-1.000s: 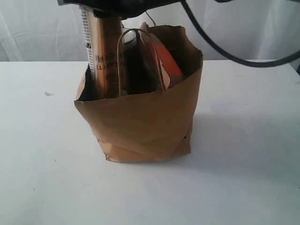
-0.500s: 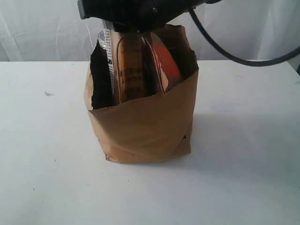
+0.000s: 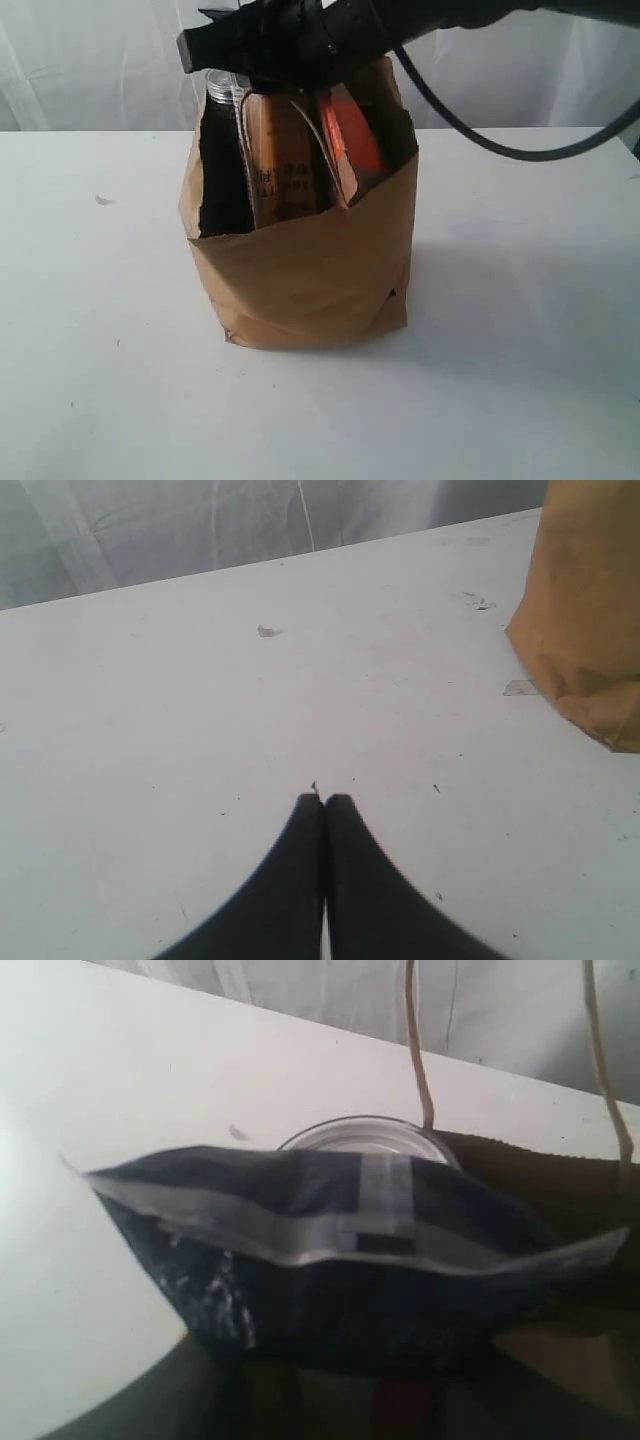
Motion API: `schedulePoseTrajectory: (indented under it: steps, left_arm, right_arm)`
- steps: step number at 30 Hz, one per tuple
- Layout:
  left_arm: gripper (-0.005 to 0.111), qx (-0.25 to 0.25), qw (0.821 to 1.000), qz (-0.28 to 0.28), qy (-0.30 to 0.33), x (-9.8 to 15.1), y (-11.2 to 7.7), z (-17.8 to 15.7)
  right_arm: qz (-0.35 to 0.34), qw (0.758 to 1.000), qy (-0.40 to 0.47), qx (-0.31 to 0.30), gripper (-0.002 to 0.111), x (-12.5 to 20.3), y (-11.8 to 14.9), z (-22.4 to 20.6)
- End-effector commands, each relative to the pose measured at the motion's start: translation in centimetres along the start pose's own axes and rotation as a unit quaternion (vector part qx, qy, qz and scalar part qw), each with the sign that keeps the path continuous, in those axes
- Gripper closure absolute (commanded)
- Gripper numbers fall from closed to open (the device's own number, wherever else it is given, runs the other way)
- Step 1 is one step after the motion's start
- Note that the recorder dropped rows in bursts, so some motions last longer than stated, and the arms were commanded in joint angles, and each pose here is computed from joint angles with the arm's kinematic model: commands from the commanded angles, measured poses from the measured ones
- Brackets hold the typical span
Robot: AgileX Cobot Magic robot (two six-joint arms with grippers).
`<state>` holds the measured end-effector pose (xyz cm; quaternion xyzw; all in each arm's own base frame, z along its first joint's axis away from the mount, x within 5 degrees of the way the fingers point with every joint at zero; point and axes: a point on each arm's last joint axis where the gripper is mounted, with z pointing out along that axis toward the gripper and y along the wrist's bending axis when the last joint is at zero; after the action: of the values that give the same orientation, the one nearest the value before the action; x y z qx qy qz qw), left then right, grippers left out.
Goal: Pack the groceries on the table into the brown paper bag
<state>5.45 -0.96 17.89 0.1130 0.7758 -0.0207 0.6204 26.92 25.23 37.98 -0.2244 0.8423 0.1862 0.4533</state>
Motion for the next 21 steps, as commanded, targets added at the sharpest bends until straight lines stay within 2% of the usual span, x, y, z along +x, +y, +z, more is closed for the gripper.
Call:
schedulePoseTrajectory:
  steps: [1, 4, 7, 9, 21]
  left_arm:
    - [0.107, -0.002, 1.000, -0.001, -0.002, 0.09, 0.01, 0.01]
    - [0.107, -0.002, 1.000, -0.001, -0.002, 0.09, 0.01, 0.01]
    - [0.107, -0.002, 1.000, -0.001, -0.002, 0.09, 0.01, 0.01]
    - [0.107, -0.002, 1.000, -0.001, -0.002, 0.09, 0.01, 0.01]
    - [0.107, -0.002, 1.000, -0.001, -0.002, 0.09, 0.01, 0.01]
  right_arm:
    - [-0.009, 1.000, -0.006, 0.002, 0.105, -0.20, -0.16, -0.36]
    - [-0.016, 1.000, 0.009, 0.008, 0.089, 0.05, -0.27, -0.43]
    - [-0.021, 0.999, 0.024, 0.013, 0.062, 0.33, -0.39, -0.44]
    - [-0.021, 0.999, 0.028, 0.015, 0.052, 0.39, -0.41, -0.45]
    - [-0.020, 0.999, 0.030, 0.015, 0.050, 0.43, -0.41, -0.45]
